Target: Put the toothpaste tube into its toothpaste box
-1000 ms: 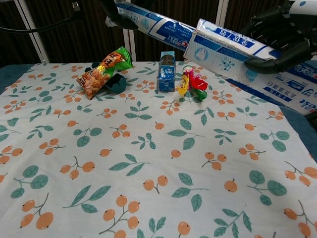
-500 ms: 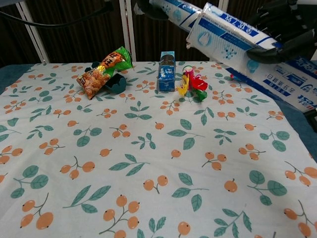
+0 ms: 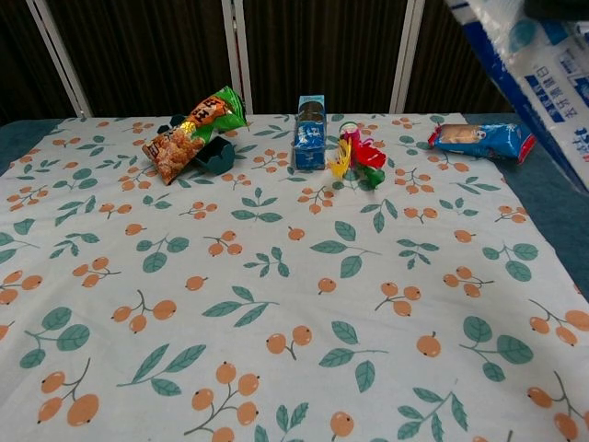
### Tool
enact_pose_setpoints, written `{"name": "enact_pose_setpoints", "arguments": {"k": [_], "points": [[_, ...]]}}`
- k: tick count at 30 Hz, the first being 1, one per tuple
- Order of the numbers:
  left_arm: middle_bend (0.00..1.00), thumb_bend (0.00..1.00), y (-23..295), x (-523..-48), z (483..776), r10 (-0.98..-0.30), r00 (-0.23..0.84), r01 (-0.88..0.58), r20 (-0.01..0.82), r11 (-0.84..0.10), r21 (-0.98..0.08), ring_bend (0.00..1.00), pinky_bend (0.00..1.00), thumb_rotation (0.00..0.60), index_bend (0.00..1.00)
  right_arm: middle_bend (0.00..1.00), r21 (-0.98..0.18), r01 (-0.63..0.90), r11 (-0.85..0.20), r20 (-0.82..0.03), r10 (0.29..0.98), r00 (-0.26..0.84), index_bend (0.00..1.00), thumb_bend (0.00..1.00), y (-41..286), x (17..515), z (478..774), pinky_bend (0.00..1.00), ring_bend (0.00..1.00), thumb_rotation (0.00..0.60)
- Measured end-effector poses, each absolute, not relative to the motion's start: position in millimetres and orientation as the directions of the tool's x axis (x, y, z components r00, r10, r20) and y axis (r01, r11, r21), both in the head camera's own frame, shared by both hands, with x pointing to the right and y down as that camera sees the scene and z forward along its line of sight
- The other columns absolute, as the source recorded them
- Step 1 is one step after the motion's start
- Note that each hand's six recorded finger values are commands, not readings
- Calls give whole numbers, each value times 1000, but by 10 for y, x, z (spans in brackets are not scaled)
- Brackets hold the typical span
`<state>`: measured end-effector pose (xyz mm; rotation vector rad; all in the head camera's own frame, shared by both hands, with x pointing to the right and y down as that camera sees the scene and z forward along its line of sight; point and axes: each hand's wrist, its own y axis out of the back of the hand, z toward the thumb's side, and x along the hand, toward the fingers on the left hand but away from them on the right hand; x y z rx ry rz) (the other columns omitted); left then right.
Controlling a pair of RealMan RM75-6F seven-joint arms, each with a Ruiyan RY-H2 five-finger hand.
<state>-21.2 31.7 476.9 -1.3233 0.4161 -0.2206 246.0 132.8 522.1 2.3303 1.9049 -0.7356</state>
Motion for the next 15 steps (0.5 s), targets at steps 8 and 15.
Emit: {"name": "enact_pose_setpoints", "arguments": {"k": [8, 15], "points": [[298, 7, 212, -57, 4551, -434, 865, -122, -254, 309, -943, 256, 360, 600, 293, 586, -135, 977, -162, -345, 932, 107, 502, 394, 1323, 2515, 5095, 401, 491, 600], [288, 7, 145, -99, 4325, -465, 826, -183, -318, 314, -932, 256, 360, 600, 293, 586, -15, 997, -71, -301, 951, 63, 502, 393, 1304, 2635, 5026, 401, 491, 600]]}}
